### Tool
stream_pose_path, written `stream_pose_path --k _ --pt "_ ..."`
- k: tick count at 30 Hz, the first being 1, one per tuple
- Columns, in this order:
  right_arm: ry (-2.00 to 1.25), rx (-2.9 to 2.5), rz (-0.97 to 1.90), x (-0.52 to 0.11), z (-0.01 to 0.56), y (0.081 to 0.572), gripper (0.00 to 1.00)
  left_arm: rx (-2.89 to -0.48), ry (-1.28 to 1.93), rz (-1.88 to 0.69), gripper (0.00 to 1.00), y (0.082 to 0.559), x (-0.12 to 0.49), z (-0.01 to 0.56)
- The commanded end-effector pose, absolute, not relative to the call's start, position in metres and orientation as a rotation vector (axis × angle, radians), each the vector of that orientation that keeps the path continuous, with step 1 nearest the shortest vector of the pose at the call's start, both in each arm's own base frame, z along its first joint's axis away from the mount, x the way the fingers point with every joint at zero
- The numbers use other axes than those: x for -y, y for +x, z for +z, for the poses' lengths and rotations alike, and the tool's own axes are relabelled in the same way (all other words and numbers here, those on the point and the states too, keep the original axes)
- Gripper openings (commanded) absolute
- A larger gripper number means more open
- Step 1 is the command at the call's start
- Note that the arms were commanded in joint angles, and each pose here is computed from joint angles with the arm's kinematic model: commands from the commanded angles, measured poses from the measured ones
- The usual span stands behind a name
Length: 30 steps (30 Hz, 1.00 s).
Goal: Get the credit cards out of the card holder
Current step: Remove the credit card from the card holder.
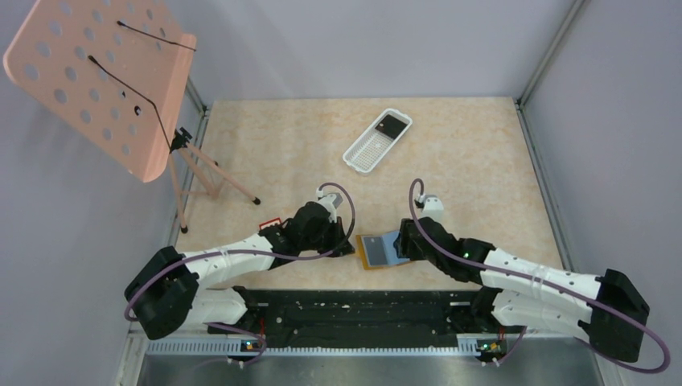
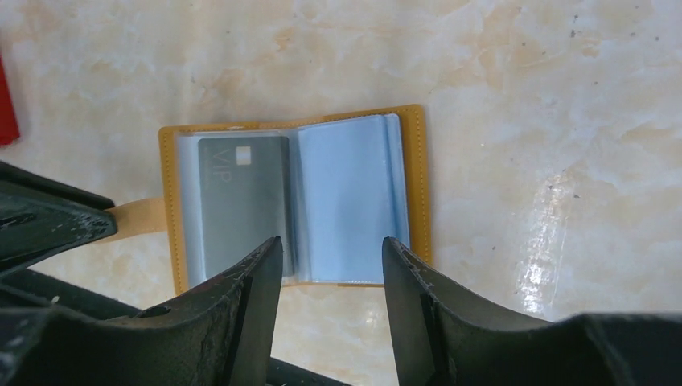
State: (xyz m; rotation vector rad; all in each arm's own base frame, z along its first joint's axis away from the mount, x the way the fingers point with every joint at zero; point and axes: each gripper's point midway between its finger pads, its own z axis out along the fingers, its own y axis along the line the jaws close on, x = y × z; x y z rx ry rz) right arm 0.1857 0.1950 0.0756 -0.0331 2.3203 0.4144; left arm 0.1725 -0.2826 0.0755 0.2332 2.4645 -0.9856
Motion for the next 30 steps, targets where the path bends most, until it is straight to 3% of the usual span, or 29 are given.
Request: stream_pose_path --k 1,7,11,18,30 --pt "-0.088 -2.227 0.627 -0.224 0.113 0.188 0.49 -2.430 0.231 -1.003 0.00 0.175 0.284 0.081" --pt "-0.201 -2.216 0.867 -0.260 0.110 0.175 0.54 -2.440 0.208 -0.977 0.05 0.178 0.283 0.079" --pt "-0.191 -2.262 0.803 -0.257 0.092 0.180 0.54 -2.431 0.205 -0.981 0.01 0.178 0.283 0.081" --pt "-0.221 -2.301 0.711 -0.254 0.076 0.186 0.64 -2.453 0.213 -0.977 0.00 0.176 0.284 0.076" --pt "-0.265 -2.371 0.715 -0.272 0.051 0.180 0.64 -2.463 0.212 -0.981 0.00 0.176 0.285 0.074"
